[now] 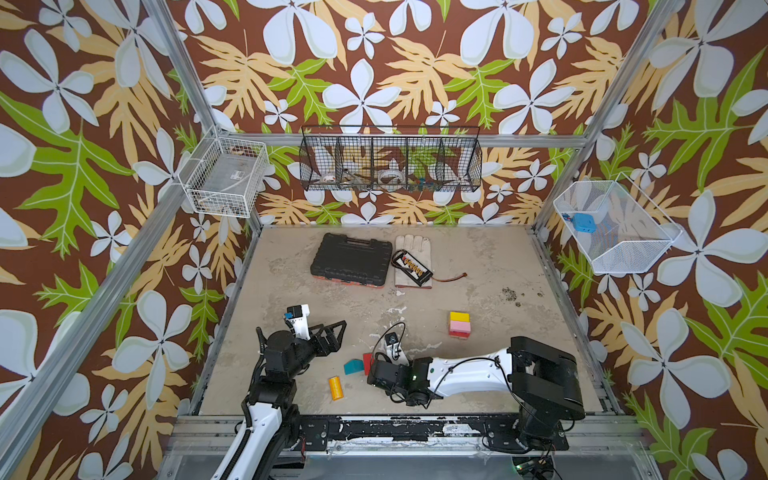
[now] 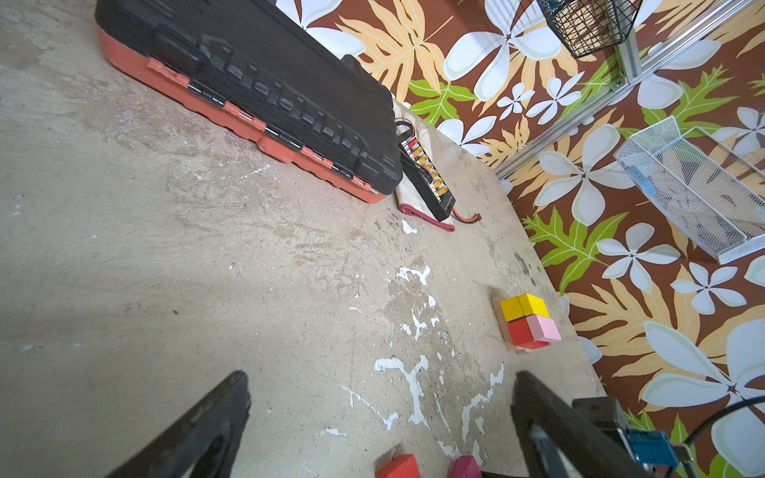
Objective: Build the wood block tower
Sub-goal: 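Grasp the magenta block with the right gripper and lift it, then carry the magenta block with the right gripper over the tower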
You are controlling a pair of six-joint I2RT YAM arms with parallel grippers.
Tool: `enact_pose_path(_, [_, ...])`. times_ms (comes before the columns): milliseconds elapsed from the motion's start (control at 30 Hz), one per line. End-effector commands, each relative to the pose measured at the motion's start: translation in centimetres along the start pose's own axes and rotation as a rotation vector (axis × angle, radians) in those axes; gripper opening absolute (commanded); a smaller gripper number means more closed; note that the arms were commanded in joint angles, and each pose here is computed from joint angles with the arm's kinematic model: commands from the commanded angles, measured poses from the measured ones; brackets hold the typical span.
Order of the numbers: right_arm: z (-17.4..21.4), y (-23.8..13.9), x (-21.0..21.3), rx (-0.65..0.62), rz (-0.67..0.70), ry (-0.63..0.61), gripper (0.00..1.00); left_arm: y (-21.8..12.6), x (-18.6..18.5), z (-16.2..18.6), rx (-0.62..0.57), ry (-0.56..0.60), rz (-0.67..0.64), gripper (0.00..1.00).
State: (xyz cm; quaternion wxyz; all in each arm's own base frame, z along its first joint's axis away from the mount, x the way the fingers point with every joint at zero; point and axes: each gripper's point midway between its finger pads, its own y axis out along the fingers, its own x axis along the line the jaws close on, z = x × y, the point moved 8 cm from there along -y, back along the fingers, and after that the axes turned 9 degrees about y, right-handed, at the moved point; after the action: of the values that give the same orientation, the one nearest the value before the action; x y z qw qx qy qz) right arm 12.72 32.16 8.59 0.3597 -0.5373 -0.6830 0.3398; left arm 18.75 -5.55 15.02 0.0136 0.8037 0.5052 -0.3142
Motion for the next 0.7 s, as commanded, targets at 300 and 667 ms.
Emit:
enact_pose_path(300, [-2.0,-2.8,-2.3,-0.014,0.011,0.013,0.15,0.0,-0.1,-0.2,-0.012,0.004,0.010,1.00])
enact_pose_path(667, [-7.8,-7.7,-7.0,-0.106,0.001,0.039,0.13,0.0,-0.1,-0.2,-0.015,0.005,0.008,1.00])
